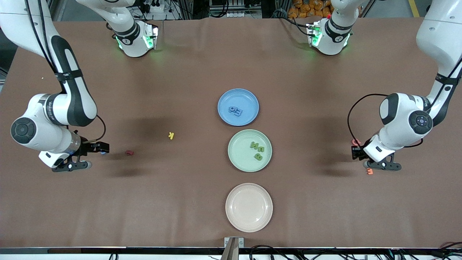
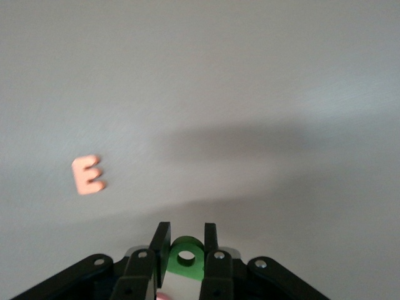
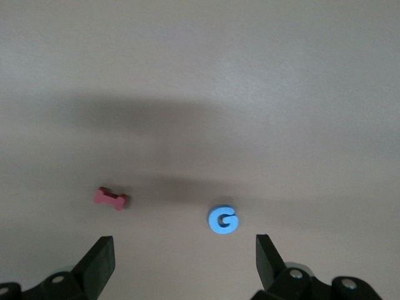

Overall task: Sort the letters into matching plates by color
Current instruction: 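Grasp the blue G with the right gripper while the left gripper carries the P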

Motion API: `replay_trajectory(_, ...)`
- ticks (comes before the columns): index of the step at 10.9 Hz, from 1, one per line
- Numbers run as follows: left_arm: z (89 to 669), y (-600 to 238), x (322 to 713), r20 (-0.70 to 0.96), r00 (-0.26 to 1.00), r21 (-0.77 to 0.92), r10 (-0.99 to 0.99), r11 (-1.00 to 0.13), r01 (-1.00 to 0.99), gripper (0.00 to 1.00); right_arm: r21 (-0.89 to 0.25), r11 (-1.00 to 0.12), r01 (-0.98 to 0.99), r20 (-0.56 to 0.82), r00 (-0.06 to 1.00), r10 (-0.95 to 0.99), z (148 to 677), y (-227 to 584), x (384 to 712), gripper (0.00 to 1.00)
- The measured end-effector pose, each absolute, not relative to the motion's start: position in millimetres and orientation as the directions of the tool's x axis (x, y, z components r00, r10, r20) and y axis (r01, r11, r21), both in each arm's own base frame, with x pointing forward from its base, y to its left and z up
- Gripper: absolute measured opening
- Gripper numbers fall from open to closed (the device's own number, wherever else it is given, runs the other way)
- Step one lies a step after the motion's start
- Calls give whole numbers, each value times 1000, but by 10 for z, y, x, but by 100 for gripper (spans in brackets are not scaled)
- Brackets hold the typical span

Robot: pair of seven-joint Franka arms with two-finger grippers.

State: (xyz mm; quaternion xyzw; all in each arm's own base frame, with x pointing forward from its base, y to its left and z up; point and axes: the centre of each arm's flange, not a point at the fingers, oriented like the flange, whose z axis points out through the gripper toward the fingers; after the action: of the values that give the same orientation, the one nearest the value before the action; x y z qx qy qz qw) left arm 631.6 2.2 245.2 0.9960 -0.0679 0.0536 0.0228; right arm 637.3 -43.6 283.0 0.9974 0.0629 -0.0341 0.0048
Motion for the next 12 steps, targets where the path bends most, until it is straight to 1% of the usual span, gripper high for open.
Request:
replay_trajectory(2,2779,-402,6346,158,969,43,-193,-979,-202,26,7,-993,118,-52,992,117,2741,-531,6330,100)
replay_trajectory(4,2957,-915,6322,187,955,70,-229,-967,-245,26,12,-994,108,-18,994,108,2538,-590,6229,100)
replay_trajectory(8,3093,-2039,6132,211,916,84,-342,-927,-365,26,16,-994,104,12,994,104,2161,-743,5964,100)
replay_trajectory(10,3171,-2629,5994,238,871,51,-430,-890,-453,26,17,-995,100,17,995,100,2027,-801,5896,100)
replay_trajectory(12,3138,-3116,5912,250,864,66,-436,-883,-465,26,19,-995,100,31,994,101,1926,-803,5886,100)
